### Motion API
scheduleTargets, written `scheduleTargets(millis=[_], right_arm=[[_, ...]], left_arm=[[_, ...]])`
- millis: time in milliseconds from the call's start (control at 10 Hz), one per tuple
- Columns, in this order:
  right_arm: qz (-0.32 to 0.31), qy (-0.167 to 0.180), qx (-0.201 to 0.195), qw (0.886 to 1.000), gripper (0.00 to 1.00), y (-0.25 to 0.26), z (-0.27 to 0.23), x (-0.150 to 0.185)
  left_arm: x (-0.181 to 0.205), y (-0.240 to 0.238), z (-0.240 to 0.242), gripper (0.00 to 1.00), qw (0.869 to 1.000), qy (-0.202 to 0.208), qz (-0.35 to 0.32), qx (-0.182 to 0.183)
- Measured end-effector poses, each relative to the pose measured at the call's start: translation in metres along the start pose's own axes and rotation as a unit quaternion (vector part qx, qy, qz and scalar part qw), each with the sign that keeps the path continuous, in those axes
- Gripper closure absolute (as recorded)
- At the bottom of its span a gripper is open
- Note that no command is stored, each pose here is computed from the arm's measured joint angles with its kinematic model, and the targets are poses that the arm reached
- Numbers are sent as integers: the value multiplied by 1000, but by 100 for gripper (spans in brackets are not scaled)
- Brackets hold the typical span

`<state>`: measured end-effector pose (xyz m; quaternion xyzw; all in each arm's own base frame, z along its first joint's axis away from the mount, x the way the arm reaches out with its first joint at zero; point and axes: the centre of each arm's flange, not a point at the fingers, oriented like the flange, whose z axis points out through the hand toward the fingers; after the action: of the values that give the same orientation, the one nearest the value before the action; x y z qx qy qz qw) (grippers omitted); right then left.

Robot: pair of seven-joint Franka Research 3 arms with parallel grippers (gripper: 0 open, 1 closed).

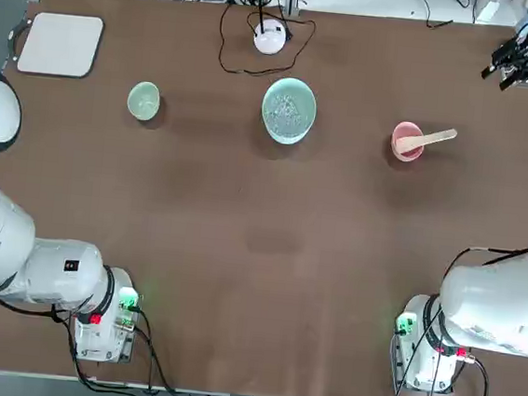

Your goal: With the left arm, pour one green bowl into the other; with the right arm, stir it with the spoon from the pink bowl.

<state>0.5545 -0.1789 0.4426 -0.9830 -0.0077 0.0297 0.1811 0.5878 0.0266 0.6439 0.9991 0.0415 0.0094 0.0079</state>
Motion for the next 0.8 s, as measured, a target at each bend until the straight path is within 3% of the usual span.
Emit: scheduleTargets(millis=[300, 800], right_arm=[[23, 39, -88, 995, 0, -88, -71, -8], [37, 30, -140, 989, 0, -203, -134, -21]], left_arm=[[0, 2, 0, 0, 1000, 0, 2, 0], [0, 3, 0, 0, 1000, 0, 3, 0]])
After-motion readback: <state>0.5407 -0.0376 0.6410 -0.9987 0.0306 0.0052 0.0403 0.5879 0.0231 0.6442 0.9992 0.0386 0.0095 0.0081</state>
